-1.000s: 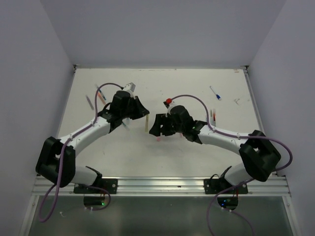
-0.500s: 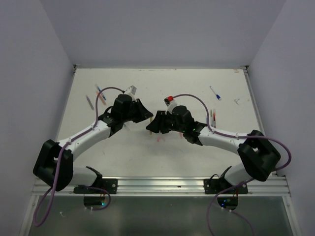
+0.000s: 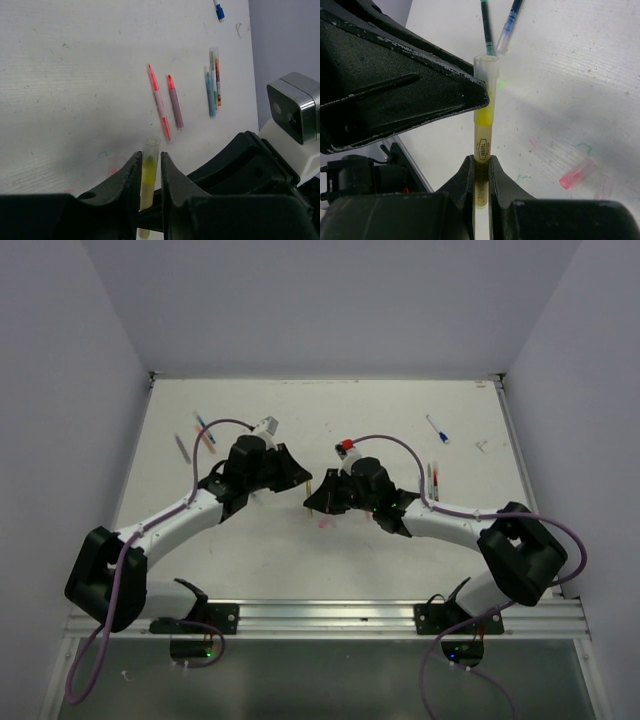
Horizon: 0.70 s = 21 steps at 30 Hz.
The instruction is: Open the pen caps
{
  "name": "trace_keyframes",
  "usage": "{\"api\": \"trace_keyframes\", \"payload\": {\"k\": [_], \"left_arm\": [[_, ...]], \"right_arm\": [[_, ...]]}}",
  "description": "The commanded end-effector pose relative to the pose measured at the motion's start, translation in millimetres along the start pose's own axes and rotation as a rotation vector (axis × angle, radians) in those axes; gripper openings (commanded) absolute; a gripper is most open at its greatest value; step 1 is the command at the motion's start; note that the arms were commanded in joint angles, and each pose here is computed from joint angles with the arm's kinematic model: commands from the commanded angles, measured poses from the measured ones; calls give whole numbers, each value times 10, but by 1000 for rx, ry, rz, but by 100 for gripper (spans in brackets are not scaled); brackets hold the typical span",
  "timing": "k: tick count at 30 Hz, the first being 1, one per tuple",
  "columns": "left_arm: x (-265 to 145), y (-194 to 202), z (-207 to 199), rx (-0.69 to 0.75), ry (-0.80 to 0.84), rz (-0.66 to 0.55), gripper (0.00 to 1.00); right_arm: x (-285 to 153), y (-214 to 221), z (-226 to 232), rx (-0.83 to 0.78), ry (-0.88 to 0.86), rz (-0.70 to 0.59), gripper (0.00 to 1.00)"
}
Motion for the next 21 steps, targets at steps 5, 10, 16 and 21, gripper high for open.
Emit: {"api": "trace_keyframes", "payload": {"k": [5,10,16,21], "left_arm": [[-39,26,-144,52,86,-1,37],[-39,41,-113,60,69,5,42],[-35,22,-109,74,64,-1,17],[-27,36,-38,94,9,29,0]], "right_arm": [[-51,42,142,-50,-73,21,0],[-76,48,155,-48,-78,23,0],[-100,51,153,-46,-79,22,0],[-123,15,125,-77,-32,14,0]]}}
Point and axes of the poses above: each gripper's point midway between its finger pads, its own x axis out along the fingers, its own z axis along the line the jaws close on, y = z × x, the point moved 4 cm from there along -x, back along the fingers, and after that the axes turned 12 degrees about x, right-handed, at the moved point
